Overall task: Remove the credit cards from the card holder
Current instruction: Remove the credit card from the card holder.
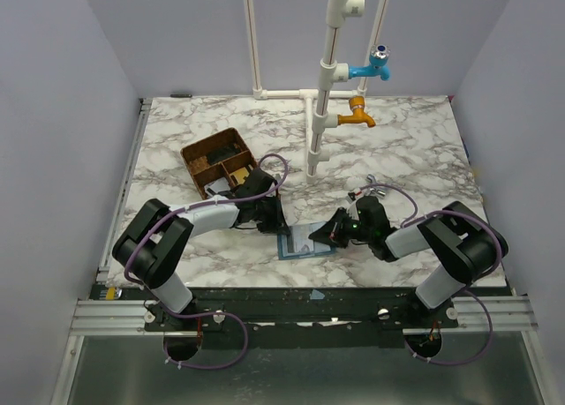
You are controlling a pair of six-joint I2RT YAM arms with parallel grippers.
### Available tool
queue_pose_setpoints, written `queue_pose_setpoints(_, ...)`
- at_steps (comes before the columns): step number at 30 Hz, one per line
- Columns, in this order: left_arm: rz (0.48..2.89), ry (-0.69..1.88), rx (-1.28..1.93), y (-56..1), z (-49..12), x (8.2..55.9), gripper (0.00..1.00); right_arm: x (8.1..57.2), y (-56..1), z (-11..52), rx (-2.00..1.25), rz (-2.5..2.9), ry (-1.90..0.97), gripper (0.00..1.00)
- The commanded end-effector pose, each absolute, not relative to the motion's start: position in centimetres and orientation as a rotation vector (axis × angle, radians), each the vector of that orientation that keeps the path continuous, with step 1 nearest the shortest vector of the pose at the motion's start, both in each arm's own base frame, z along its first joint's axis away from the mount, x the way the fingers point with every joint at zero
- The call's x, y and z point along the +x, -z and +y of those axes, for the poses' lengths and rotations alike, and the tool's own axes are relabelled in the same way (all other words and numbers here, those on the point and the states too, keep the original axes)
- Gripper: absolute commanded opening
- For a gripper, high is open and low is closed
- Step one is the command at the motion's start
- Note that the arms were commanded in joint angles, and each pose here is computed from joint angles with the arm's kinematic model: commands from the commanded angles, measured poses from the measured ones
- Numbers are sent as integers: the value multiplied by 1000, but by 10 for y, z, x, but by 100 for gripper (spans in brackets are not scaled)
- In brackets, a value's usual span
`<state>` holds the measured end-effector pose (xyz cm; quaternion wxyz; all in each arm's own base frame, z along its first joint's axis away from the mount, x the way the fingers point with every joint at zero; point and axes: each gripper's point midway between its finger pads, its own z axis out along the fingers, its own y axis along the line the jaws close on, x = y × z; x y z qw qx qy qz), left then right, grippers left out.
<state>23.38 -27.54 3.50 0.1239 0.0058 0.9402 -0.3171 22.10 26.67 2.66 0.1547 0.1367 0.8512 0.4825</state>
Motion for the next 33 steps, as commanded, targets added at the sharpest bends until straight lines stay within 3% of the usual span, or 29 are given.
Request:
queue_pose_setpoints(1,2871,682,-15,1,-240,218,0,219,-19,262,378,2451,-1366,3)
queue_pose_setpoints(7,2867,686,-8,-1,-241,219,0,217,-19,265,370,2457,-1394,13)
queue_pose_setpoints(18,2863,700,-7,-2,-243,220,0,212,-27,272,377,2429,-1533,17)
queue_pose_setpoints(30,2858,711,11,-5,-245,222,0,213,-30,274,392,2417,-1583,15)
queue_pose_setpoints(33,2861,713,12,-4,-245,221,0,214,-29,274,394,2420,-1585,11)
